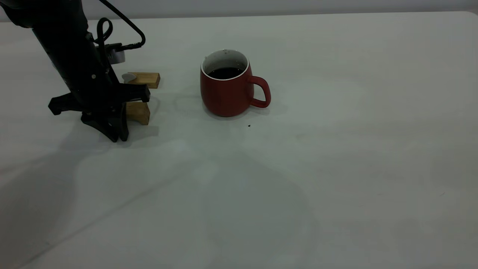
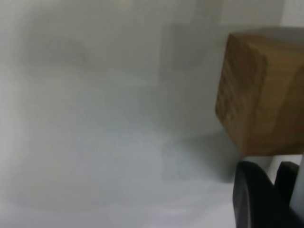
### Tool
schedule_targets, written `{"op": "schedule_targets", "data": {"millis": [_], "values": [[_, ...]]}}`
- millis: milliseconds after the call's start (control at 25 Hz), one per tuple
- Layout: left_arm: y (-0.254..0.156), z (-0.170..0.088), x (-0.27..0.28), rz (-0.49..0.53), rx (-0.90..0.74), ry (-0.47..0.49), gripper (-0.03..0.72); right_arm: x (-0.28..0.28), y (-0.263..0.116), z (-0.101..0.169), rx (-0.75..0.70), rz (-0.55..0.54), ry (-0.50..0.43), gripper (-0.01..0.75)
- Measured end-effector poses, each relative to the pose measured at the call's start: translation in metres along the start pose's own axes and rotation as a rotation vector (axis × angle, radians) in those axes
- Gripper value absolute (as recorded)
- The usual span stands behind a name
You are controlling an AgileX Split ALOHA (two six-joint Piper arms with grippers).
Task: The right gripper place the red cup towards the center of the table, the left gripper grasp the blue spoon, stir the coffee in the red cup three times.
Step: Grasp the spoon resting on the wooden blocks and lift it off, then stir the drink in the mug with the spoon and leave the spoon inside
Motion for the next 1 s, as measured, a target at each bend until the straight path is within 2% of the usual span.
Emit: {"op": "schedule_targets", "data": {"millis": [280,520,680,800,1000], "values": [[-0.005,-0.004,0.019,0.051,0.022,-0.017,0.130,0.000,0.000,0.000,0.000,0.000,0.000,0.541],[-0.011,-0.021,0.075,0.075,0.098,-0.136,0.129,0.000,0.000,0.000,0.000,0.000,0.000,0.541],[-0.016,-0.040,0.114,0.088,0.171,-0.296,0.128,0.000,0.000,0.000,0.000,0.000,0.000,0.541],[-0.020,-0.059,0.138,0.128,0.278,-0.471,0.128,0.000,0.000,0.000,0.000,0.000,0.000,0.541],[-0.029,-0.085,0.164,0.301,0.415,-0.734,0.127,0.000,0.000,0.000,0.000,0.000,0.000,0.541]]}}
Point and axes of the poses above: a point on each arm's last joint axis where the gripper is mounted, x pointing back along that axis away from the gripper, z along the wrist's bending axis when the last joint is at zero, y = z × x, the point moved 2 cm from there along -x, pointing out along that axis toward the gripper, and after that the axes turned 5 degrees about x, right-handed, at the moved point
